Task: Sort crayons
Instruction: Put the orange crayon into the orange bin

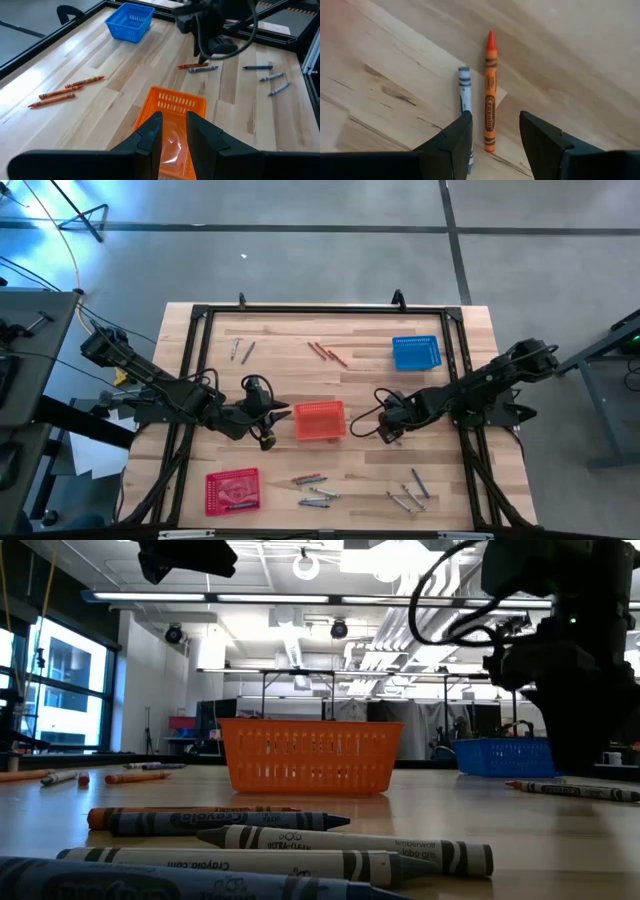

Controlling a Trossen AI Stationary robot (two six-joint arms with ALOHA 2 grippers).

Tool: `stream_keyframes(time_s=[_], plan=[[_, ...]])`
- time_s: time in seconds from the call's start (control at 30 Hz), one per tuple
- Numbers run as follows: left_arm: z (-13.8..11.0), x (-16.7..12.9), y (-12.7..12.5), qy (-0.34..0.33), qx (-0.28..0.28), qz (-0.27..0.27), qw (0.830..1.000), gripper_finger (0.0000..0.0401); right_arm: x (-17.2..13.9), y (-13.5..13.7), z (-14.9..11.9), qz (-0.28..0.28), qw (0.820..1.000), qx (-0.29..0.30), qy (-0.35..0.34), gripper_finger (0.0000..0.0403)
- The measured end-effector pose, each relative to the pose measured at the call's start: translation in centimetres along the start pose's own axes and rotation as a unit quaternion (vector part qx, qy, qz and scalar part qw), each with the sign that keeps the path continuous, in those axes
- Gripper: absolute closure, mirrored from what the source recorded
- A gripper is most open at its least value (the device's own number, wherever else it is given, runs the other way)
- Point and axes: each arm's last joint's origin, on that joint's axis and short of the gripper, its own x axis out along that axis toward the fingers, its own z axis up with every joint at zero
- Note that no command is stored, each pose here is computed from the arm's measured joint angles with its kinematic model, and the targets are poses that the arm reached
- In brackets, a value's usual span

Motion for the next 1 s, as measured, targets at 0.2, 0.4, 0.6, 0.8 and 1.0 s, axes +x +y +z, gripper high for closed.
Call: stream_keyframes(time_s=[0.2,0.4,0.6,0.8,1.0], plan=[[0.0,0.0,0.0,0.001,0.002,0.000,1.000,0.0325,0.8,0.1,-0.1,-0.015,1.000,-0.001,0.010,0.0245],[0.0,0.0,0.0,0.001,0.003,0.000,1.000,0.0325,1.8,0.3,-0.1,-0.036,0.999,0.011,0.013,0.0245],[0.0,0.0,0.0,0.001,0.006,-0.001,1.000,0.0325,2.9,0.3,-0.1,-0.067,0.997,0.023,0.012,0.0267],[0.0,0.0,0.0,0.001,0.010,-0.001,1.000,0.0325,2.9,0.3,-0.1,-0.074,0.997,0.024,0.005,0.0319],[0.0,0.0,0.0,0.001,0.010,-0.001,1.000,0.0325,2.5,0.9,0.2,-0.070,0.997,-0.008,0.003,0.0377]])
